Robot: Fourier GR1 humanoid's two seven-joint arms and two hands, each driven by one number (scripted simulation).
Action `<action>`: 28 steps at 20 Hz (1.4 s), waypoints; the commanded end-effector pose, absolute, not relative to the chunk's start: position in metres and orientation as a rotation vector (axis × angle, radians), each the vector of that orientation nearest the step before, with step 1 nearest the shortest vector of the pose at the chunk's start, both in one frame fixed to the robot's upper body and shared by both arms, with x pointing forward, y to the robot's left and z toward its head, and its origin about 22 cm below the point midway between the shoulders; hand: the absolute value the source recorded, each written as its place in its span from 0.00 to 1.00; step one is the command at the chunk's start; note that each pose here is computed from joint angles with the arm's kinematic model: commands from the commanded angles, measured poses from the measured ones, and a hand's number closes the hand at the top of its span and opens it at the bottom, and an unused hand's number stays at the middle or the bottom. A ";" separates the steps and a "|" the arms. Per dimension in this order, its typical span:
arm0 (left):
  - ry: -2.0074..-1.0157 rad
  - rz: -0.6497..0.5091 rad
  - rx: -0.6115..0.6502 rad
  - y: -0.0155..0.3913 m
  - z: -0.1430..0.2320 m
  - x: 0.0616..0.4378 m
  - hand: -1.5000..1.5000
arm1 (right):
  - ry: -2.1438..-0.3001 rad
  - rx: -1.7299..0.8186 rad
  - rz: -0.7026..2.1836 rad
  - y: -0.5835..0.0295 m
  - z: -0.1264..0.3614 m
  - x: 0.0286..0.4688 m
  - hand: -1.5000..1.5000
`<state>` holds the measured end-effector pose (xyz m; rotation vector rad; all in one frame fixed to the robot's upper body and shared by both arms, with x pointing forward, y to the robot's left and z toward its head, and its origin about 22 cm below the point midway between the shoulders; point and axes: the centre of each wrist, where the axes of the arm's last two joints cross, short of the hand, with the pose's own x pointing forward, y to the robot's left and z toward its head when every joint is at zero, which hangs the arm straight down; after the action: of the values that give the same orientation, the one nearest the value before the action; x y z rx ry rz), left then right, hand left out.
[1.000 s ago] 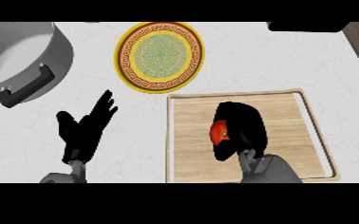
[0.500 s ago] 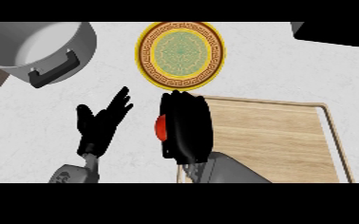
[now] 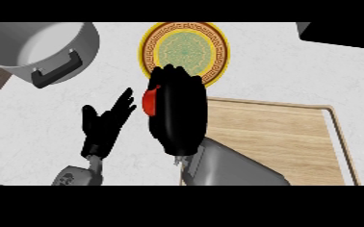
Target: Pick the tomato from the tray and place it in the plate
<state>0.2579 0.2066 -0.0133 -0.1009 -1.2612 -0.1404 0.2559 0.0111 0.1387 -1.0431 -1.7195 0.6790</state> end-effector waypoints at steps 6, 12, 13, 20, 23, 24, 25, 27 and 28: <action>-1.222 -0.140 -0.063 0.218 -0.019 0.256 0.50 | -1.728 -0.973 0.202 0.010 0.140 0.279 1.00; -1.209 -0.120 -0.068 0.221 -0.016 0.251 0.50 | -1.721 -1.126 0.127 0.004 0.125 0.314 1.00; -1.201 -0.105 -0.064 0.217 -0.020 0.249 0.50 | -1.711 -1.143 0.102 0.001 0.123 0.319 1.00; -1.223 -0.102 -0.058 0.213 -0.021 0.250 0.50 | -1.704 -1.196 0.034 -0.019 0.098 0.357 1.00; -1.206 -0.082 -0.048 0.224 -0.026 0.237 0.50 | -1.706 -1.196 -0.008 -0.024 0.099 0.372 1.00; -1.231 -0.089 -0.059 0.206 -0.025 0.249 0.50 | -1.709 -1.213 -0.014 -0.029 0.103 0.383 1.00; -1.226 -0.108 -0.059 0.214 -0.029 0.247 0.50 | -1.707 -1.209 -0.018 -0.030 0.096 0.384 1.00; -1.221 -0.093 -0.062 0.212 -0.027 0.243 0.50 | -1.684 -1.233 -0.028 -0.034 0.092 0.393 1.00; -1.231 -0.094 -0.047 0.231 -0.006 0.257 0.50 | -1.678 -1.224 -0.031 -0.035 0.091 0.396 1.00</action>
<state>0.2502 0.2209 -0.0090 -0.0533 -1.2746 -0.0952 0.3836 -0.0300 0.0998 -1.2646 -1.7117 0.1208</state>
